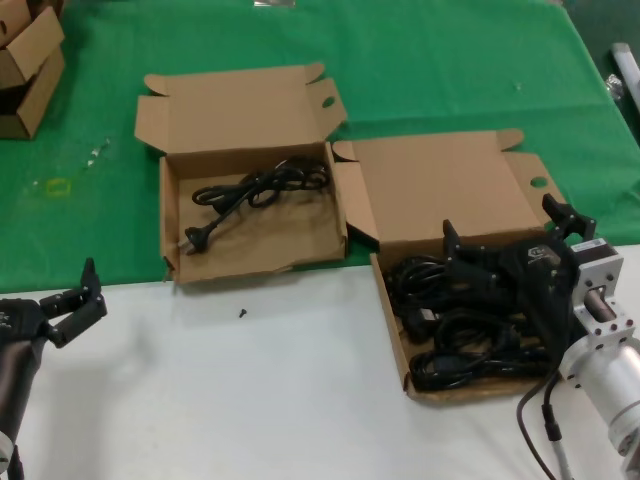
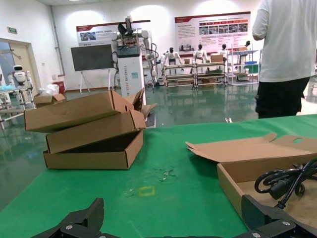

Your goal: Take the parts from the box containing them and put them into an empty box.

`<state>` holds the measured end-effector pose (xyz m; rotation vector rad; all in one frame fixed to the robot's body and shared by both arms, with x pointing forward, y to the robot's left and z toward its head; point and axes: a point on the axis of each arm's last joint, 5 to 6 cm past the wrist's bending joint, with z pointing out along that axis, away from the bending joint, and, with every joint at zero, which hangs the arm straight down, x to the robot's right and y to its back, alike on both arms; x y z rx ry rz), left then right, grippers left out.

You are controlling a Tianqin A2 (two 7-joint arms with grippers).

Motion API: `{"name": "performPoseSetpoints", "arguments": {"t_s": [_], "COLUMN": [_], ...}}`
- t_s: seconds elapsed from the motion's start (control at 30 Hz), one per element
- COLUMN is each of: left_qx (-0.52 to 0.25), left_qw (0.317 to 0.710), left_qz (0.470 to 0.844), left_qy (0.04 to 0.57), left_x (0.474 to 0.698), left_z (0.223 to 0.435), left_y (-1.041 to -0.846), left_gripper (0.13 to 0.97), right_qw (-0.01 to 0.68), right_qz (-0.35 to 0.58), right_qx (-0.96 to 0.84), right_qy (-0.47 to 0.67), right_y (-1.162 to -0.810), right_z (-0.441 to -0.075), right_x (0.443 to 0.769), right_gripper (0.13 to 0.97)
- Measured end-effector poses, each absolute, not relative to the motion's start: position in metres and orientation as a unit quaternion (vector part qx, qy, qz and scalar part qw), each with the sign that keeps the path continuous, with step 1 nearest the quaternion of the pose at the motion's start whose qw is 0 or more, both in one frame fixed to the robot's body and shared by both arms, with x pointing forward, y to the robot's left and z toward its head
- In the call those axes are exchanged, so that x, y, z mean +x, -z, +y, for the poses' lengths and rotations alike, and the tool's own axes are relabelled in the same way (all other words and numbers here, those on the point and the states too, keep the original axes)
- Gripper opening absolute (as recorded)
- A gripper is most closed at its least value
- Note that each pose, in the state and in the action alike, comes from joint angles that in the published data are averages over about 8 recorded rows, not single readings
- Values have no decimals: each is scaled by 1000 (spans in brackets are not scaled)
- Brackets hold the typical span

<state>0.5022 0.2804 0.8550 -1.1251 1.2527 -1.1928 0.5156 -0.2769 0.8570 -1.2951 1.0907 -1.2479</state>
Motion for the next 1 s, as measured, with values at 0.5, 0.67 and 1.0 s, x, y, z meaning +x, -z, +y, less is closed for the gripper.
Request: {"name": "performPoseSetpoints", "arguments": {"t_s": [0.5, 0.67, 1.0], "left_qx": [-468, -468, -468], "left_qw": [513, 513, 513], "left_qz": [521, 521, 521], "left_qy": [496, 496, 496], "left_x": [502, 502, 502], "left_z": [280, 280, 280], "left_y": [-855, -855, -855], "left_gripper": [966, 966, 966], "right_qw": [496, 496, 496], "right_qz": [450, 450, 450], "right_qx": [-535, -535, -535], "right_qy": [515, 515, 515], "right_y": [-857, -857, -857], "right_z": [-277, -277, -277], "right_x": [516, 516, 516], "right_gripper": [966, 966, 966]}}
